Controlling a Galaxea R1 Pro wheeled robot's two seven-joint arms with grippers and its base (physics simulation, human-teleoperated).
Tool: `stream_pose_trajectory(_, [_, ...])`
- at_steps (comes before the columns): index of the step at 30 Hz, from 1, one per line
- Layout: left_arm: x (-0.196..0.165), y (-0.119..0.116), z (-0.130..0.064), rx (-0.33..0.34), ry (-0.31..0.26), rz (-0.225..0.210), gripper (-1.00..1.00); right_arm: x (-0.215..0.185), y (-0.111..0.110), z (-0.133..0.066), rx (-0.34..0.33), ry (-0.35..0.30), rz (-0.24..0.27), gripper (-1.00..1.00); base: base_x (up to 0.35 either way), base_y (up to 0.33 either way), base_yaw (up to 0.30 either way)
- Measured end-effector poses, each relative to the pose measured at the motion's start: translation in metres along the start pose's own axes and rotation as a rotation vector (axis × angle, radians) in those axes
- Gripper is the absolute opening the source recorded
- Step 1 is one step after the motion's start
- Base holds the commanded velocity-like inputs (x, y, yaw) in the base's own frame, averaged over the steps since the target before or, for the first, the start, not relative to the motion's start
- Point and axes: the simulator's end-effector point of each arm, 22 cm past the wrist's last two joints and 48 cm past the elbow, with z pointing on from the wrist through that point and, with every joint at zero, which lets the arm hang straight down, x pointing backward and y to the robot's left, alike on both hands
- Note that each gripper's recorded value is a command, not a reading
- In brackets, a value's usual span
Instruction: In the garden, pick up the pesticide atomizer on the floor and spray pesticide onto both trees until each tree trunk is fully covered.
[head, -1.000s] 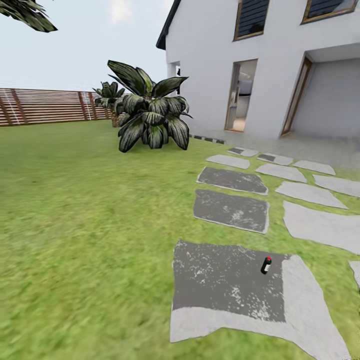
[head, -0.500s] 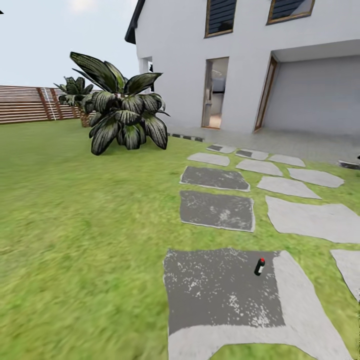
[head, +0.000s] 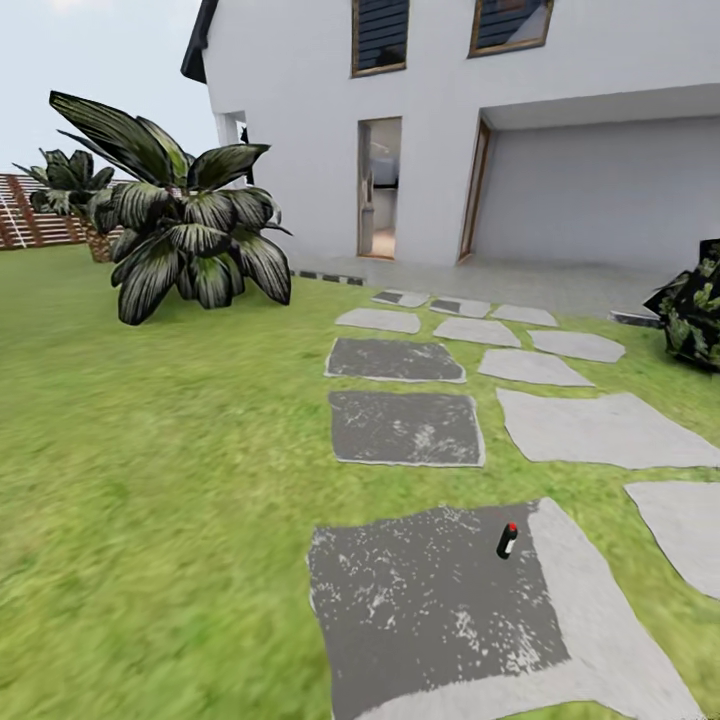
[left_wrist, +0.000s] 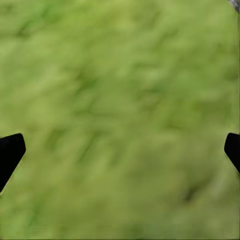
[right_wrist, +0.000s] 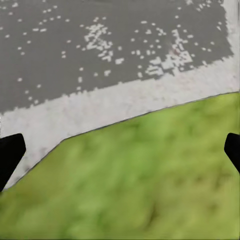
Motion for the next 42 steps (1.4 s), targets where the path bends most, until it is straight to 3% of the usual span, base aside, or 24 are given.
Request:
stream_pose_trajectory(29, [0.0001, -0.0001, 0.0001, 0.000, 0.000, 0.000, 1.00, 0.0002, 0.0001, 0.0001, 0.000, 0.001, -0.001, 1.00, 0.171, 0.279, -0.300])
stream_pose_trajectory(42, [0.0002, -0.0002, 0.0001, 0.000, 0.001, 0.000, 1.00, 0.0002, 0.0001, 0.0001, 0.000, 0.001, -0.001, 1.00, 0.126, 0.129, -0.300])
